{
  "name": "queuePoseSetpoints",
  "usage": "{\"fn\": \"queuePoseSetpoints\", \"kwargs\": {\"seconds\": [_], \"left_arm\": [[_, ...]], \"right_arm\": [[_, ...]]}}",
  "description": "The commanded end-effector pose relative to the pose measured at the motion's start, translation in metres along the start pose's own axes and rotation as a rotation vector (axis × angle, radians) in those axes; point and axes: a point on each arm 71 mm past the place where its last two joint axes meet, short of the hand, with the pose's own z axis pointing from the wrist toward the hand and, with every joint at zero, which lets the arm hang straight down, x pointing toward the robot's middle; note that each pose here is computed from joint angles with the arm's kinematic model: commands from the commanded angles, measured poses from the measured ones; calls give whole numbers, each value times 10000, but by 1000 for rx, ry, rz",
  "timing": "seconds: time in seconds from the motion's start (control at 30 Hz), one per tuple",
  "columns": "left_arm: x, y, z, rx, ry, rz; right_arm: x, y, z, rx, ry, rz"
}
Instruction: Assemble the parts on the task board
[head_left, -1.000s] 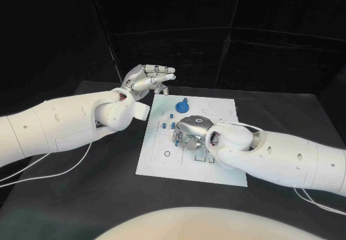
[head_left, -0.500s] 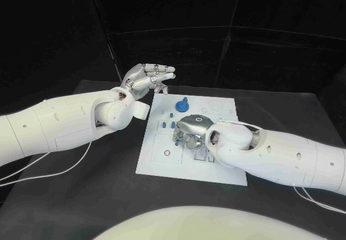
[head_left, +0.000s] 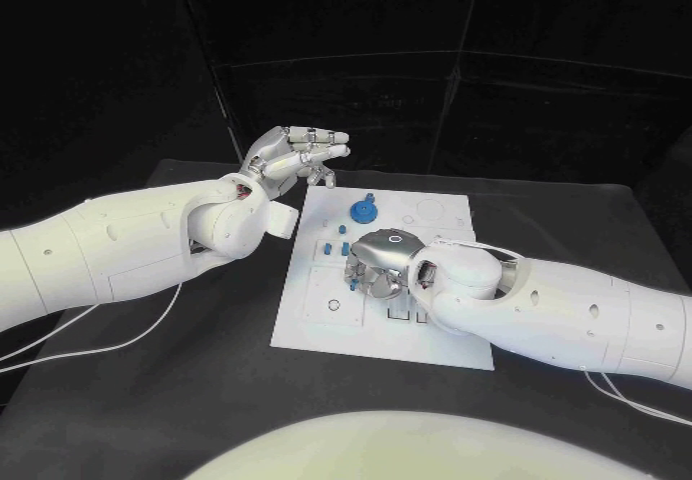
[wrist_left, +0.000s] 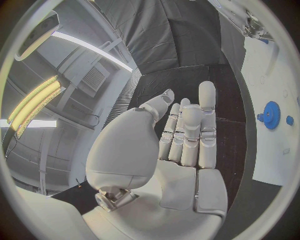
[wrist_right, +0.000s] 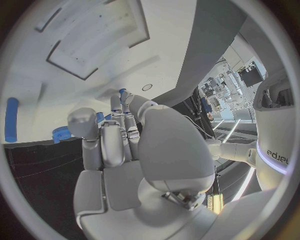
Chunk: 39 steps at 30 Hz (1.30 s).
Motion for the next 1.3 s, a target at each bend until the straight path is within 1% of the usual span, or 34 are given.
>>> {"fn": "queuePoseSetpoints", "kwargs": {"seconds": [0.03,0.33,0.67,0.83,1.03,1.13,1.17,1.3], "left_arm": [[8,-14,4,4,4,-6],[10,-19,-3,4,4,-6],[11,-18,0,6,4,-6],[8,-18,-1,6,3,-5],[7,-18,-2,5,3,-6],[2,-19,-4,5,2,-5],[1,-19,-4,5,2,-5],[-3,-19,-6,5,2,-5]], "right_arm": [[11,15,12,-5,21,-14],[34,-4,36,7,38,-22],[111,-9,16,-1,36,-21],[111,-15,-3,-3,20,-16],[70,-16,-93,-9,-31,5],[29,-29,-177,-12,-74,29],[22,-32,-190,-12,-81,34],[-55,-78,-315,-11,-146,75]]}}
